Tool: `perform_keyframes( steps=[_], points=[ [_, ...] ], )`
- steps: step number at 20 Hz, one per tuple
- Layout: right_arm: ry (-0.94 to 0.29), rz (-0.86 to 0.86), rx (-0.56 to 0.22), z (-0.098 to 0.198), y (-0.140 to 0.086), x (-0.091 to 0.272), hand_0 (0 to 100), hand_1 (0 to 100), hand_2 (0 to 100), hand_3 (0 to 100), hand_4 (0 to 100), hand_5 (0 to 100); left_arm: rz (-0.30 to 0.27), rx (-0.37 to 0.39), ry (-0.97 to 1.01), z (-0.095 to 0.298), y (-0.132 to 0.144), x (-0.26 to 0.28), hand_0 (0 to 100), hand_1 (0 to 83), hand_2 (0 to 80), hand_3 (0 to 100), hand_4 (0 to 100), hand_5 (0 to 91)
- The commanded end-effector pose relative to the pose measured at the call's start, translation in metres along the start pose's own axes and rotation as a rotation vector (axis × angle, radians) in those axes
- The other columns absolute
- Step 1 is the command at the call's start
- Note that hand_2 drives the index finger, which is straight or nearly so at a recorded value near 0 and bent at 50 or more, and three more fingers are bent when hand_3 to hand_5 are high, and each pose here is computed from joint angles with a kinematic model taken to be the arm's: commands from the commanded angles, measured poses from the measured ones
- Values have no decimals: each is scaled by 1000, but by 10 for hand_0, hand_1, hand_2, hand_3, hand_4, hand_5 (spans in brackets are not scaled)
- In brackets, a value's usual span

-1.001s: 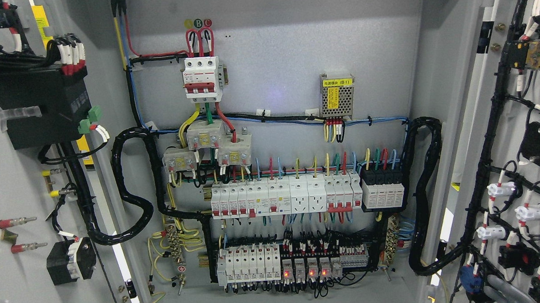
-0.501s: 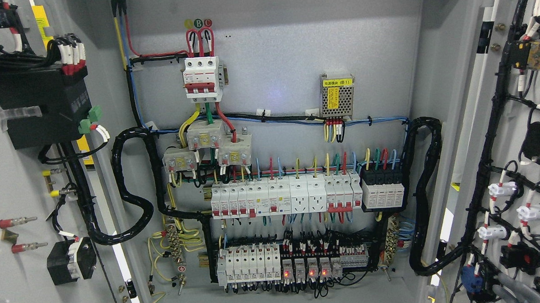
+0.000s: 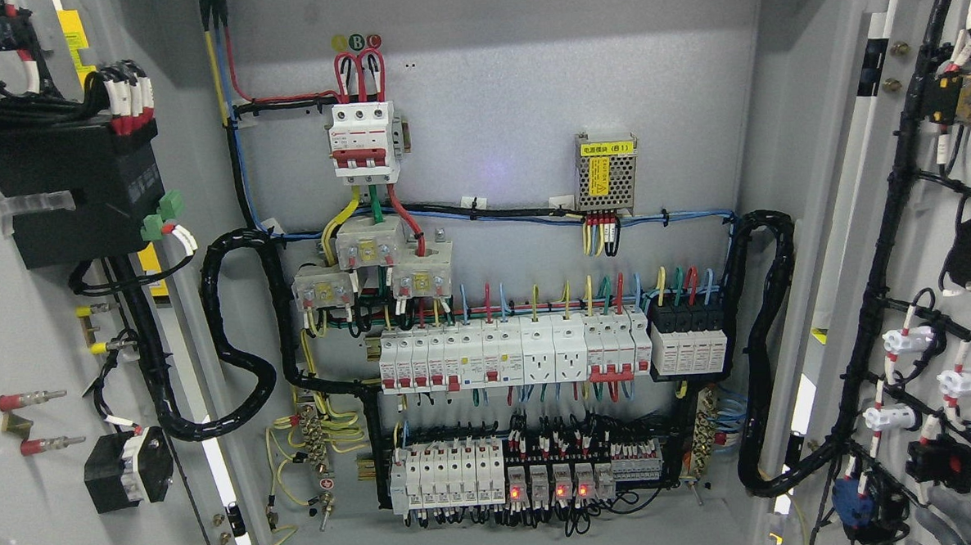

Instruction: Open door with both hands

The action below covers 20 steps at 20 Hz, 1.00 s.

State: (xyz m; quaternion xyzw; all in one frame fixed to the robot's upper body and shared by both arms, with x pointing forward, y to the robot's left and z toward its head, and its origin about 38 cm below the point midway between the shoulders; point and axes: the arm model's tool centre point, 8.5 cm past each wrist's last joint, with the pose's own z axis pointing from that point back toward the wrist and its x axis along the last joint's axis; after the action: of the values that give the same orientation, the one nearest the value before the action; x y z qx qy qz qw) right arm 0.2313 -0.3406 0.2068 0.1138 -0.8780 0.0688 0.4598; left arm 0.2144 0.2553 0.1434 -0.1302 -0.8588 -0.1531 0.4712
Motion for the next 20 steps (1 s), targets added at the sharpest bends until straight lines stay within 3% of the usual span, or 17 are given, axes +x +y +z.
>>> perform_keyframes(
  steps=[1,7,11,14,20],
  points=[
    [-3,24,-24,6,-8,5,218,12,0,0,0,0,-78,82,6,13,36,15,0,0,0,0,0,0],
    [-12,12,-41,7,-13,8,219,13,0,0,0,0,-88,105,20,18,47,18,0,0,0,0,0,0],
    [-16,30,-53,7,-18,11,219,12,0,0,0,0,-11,173,72,24,66,16,0,0,0,0,0,0],
    [-8,34,-61,10,-21,12,219,12,0,0,0,0,-35,136,81,25,76,22,0,0,0,0,0,0],
    [3,46,-73,14,-25,12,219,12,0,0,0,0,-49,179,86,34,104,33,0,0,0,0,0,0]
  ],
)
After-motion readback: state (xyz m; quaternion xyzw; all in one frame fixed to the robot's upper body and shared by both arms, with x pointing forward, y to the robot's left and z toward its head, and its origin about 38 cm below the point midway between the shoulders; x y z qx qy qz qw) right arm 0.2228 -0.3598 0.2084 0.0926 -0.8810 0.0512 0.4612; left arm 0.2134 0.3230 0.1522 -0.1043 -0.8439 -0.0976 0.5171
